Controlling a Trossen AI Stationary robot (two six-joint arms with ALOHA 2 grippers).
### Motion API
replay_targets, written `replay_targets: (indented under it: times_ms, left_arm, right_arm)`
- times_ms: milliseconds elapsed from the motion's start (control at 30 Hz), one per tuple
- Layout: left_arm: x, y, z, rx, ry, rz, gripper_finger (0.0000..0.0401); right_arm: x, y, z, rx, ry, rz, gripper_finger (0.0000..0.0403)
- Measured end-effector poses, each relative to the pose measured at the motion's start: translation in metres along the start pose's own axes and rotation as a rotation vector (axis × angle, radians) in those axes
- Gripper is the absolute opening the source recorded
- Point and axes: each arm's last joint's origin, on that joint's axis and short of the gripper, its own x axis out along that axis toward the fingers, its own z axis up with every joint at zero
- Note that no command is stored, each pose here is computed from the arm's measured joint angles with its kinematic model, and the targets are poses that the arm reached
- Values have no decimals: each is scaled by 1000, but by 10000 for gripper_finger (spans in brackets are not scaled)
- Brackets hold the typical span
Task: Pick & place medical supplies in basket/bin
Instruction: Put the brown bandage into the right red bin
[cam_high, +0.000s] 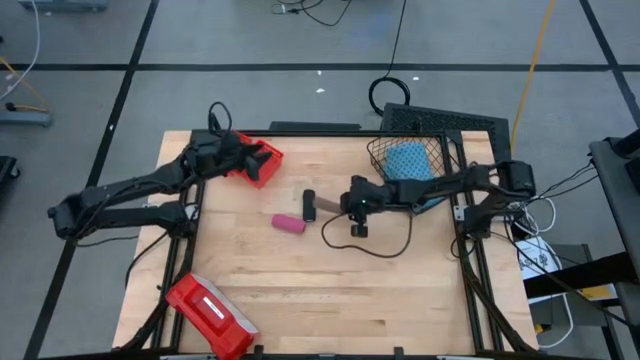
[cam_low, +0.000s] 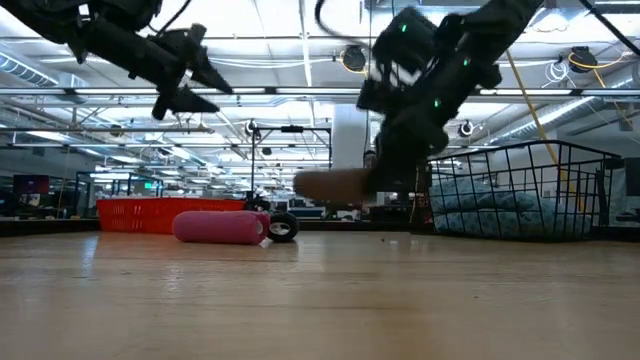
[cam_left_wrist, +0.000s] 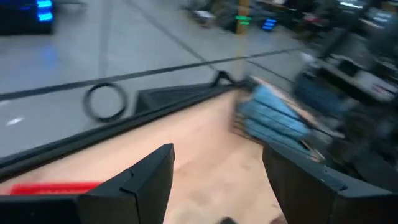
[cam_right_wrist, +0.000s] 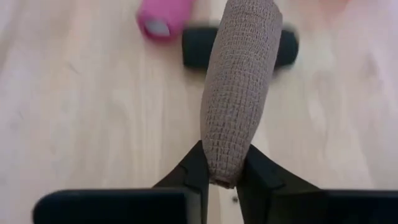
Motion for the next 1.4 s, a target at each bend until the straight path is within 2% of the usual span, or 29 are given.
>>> replay_targets:
  times_ms: [133,333,500,667,800,1133,1267,1400]
  left_arm:
    - [0,-22,-4,79,-8,-132,255]
    - [-1,-61,-19,263,-15,-339,255]
    - [4,-85,-41,313,45,-454,255]
    - [12,-98,-64,348,139,-489,255]
    - [17,-107,-73,378,130,-518,255]
    - [22,-121,-72,405,66,-560,253]
    - [22,-126,-66,395,53,-592,216]
    - [22,-129,-62,362,68,-615,137]
  right_arm:
    - [-18,10,15,-1,-107,-31,39]
    - [-34,28,33,-42,-281,2,46]
    - [-37,37,41,-79,-372,14,40]
    - [-40,41,45,-98,-416,44,41]
    - [-42,45,50,-116,-476,124,40]
    - [-44,46,52,-135,-506,145,40]
    - [-43,46,51,-143,-496,145,41]
    - [-43,46,51,-150,-498,147,41]
